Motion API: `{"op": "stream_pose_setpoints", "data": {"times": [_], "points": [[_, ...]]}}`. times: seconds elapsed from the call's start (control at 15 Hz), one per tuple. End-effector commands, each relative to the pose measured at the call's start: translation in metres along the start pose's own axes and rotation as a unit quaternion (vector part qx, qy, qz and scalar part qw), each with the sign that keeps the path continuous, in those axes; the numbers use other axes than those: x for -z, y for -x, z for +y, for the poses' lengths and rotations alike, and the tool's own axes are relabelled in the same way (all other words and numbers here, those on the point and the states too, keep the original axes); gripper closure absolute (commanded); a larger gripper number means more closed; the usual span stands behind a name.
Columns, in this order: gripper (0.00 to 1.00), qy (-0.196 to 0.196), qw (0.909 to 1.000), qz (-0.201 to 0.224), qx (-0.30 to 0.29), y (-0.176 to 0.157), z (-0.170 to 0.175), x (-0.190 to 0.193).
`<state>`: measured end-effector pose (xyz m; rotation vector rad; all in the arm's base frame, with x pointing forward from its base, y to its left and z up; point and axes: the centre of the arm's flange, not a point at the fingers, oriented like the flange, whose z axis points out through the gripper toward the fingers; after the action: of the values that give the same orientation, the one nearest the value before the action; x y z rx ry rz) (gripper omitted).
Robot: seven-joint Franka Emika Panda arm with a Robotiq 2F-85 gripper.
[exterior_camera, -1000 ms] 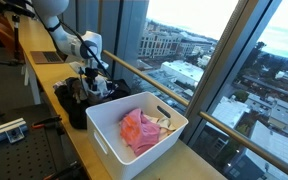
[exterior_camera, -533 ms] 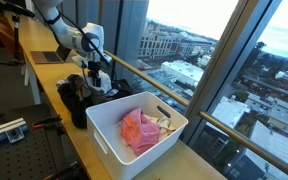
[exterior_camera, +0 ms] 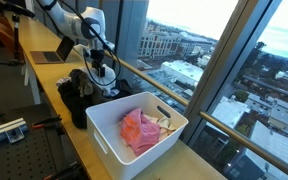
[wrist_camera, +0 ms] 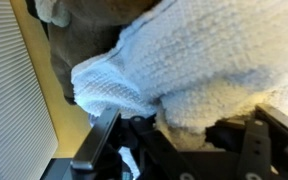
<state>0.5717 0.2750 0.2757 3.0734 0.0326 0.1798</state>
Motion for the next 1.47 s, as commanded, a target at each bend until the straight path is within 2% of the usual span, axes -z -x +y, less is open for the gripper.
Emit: {"op": "stream_pose_setpoints", "data": {"times": [0.0, 0.33, 0.73, 0.87, 1.4], "points": [[1.0, 0.003, 0.9993, 0.037, -0.008, -0.001, 0.025, 0.051], [1.0, 0.007, 0.9949, 0.091, -0.041, -0.014, 0.083, 0.127], [1.0, 0.017, 0.9808, 0.165, -0.103, -0.015, 0.176, 0.234], [1.0, 0.023, 0.9758, 0.179, -0.123, -0.006, 0.198, 0.267], [1.0, 0.057, 0.9592, 0.209, -0.182, 0.011, 0.291, 0.347]]}}
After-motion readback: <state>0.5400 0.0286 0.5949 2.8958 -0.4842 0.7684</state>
